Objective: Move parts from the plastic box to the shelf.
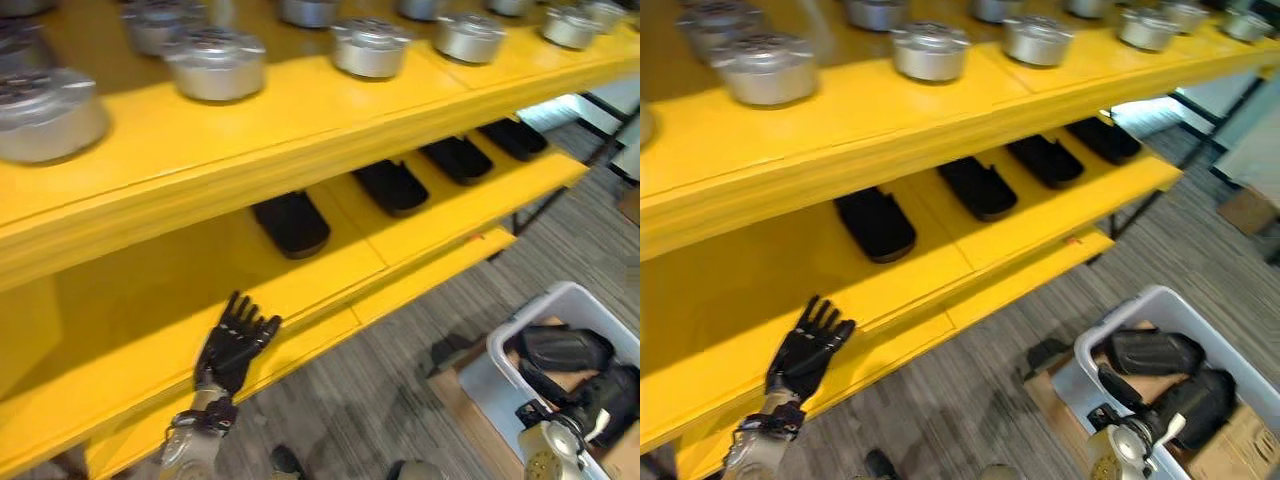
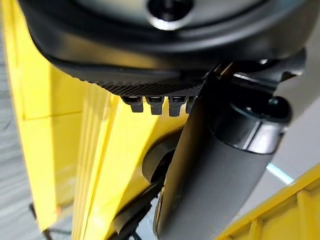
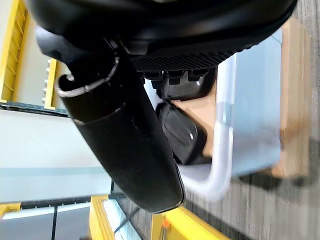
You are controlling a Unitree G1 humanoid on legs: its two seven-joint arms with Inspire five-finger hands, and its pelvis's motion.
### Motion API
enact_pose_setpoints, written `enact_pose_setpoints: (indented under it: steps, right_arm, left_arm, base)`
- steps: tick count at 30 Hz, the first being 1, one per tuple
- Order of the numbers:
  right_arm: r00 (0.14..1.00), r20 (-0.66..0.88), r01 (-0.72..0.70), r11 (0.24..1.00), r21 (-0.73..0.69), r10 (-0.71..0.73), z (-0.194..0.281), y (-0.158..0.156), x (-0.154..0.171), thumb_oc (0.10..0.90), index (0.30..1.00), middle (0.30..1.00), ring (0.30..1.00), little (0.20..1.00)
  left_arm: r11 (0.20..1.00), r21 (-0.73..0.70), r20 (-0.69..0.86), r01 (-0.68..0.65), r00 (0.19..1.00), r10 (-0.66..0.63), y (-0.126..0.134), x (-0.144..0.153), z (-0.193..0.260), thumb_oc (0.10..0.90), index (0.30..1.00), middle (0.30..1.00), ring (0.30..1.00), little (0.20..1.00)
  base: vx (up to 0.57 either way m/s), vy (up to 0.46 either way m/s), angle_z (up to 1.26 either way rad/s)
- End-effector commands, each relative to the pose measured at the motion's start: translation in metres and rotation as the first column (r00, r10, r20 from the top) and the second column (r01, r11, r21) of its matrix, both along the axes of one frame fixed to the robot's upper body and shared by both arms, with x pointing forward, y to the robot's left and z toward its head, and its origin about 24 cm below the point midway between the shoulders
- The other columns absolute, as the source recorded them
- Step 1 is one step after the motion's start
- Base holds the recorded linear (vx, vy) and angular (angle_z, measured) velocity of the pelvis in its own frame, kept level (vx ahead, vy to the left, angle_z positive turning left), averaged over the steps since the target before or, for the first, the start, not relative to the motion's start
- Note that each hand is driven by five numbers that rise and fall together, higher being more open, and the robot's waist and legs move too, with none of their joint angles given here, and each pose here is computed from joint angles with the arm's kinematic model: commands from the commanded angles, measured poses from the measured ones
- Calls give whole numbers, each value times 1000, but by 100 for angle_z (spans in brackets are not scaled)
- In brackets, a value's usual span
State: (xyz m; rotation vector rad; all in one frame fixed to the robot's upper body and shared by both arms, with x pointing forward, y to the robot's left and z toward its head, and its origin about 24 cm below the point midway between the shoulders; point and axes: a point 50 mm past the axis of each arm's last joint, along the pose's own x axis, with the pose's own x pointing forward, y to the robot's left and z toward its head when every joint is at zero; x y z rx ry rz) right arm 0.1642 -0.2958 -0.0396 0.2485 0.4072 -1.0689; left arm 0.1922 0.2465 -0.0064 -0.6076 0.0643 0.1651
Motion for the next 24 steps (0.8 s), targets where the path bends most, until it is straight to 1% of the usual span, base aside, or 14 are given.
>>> enact_pose_setpoints:
  steps: [1,3,4,6,8,10,14,15,16,18,19,21,22,24]
  right_arm:
    - [996,73,69,973,-222,-54,42,-41,4,900,1000,1000,1000,1000]
    - [996,66,80,971,-227,-67,42,-44,0,900,1000,1000,1000,1000]
    - [994,46,109,968,-228,-101,41,-48,-7,900,1000,1000,1000,1000]
    - [994,32,111,965,-239,-107,40,-50,-11,900,1000,1000,1000,1000]
    - [994,-35,95,966,-240,-106,35,-52,-16,900,1000,1000,1000,1000]
    - [993,-34,101,959,-265,-114,37,-53,-18,900,1000,1000,1000,1000]
    - [991,-25,117,957,-266,-128,39,-55,-22,900,1000,1000,1000,1000]
    - [991,-27,120,956,-269,-132,39,-56,-23,900,1000,1000,1000,1000]
    - [995,-5,91,956,-278,-97,43,-56,-23,900,1000,1000,1000,1000]
    - [996,10,85,957,-277,-85,45,-54,-19,900,1000,1000,1000,1000]
    - [997,18,80,956,-283,-78,46,-52,-18,900,1000,1000,1000,1000]
    - [996,62,88,936,-340,-71,58,-48,-15,900,1000,1000,1000,1000]
    - [996,61,88,936,-342,-72,58,-48,-15,900,1000,1000,1000,1000]
    - [996,73,76,905,-420,-50,70,-50,-15,900,1000,1000,1000,1000]
  left_arm:
    - [997,41,248,63,966,-71,-9,16,48,900,1000,1000,1000,1000]
    - [997,37,242,68,967,-75,-10,15,46,900,1000,1000,1000,1000]
    - [997,23,230,78,970,-81,-12,12,42,900,1000,1000,1000,1000]
    - [996,19,228,83,970,-85,-13,11,41,900,1000,1000,1000,1000]
    - [993,16,217,116,969,-117,-17,9,38,900,1000,1000,1000,1000]
    - [991,20,211,133,968,-135,-17,9,37,900,1000,1000,1000,1000]
    - [988,12,217,154,964,-153,-20,10,38,900,1000,1000,1000,1000]
    - [987,-10,217,162,964,-156,-22,10,38,900,1000,1000,1000,1000]
    - [951,-256,218,172,969,-117,-30,13,34,900,1000,1000,1000,1000]
    - [932,-320,226,172,969,-101,-32,13,33,900,1000,1000,1000,1000]
    - [929,-328,233,174,967,-99,-34,14,33,900,1000,1000,1000,1000]
    - [935,-278,248,221,957,-153,-43,18,37,900,1000,1000,1000,1000]
    - [935,-278,248,221,957,-153,-43,18,37,900,1000,1000,1000,1000]
    - [929,-294,237,225,959,-157,-46,19,37,900,1000,1000,1000,1000]
  base:
    - [-51,-235,-50]
    - [-29,-170,-27]
    - [-21,-126,-16]
    - [-31,-139,-15]
    - [-99,-248,-16]
    - [-89,-164,-10]
    - [-82,-102,-16]
    - [-141,-218,-15]
    - [-126,-204,-14]
    - [-83,-161,-14]
    - [-84,-190,-14]
    - [-105,-203,-9]
    - [-86,-161,-16]
    - [-66,-182,-20]
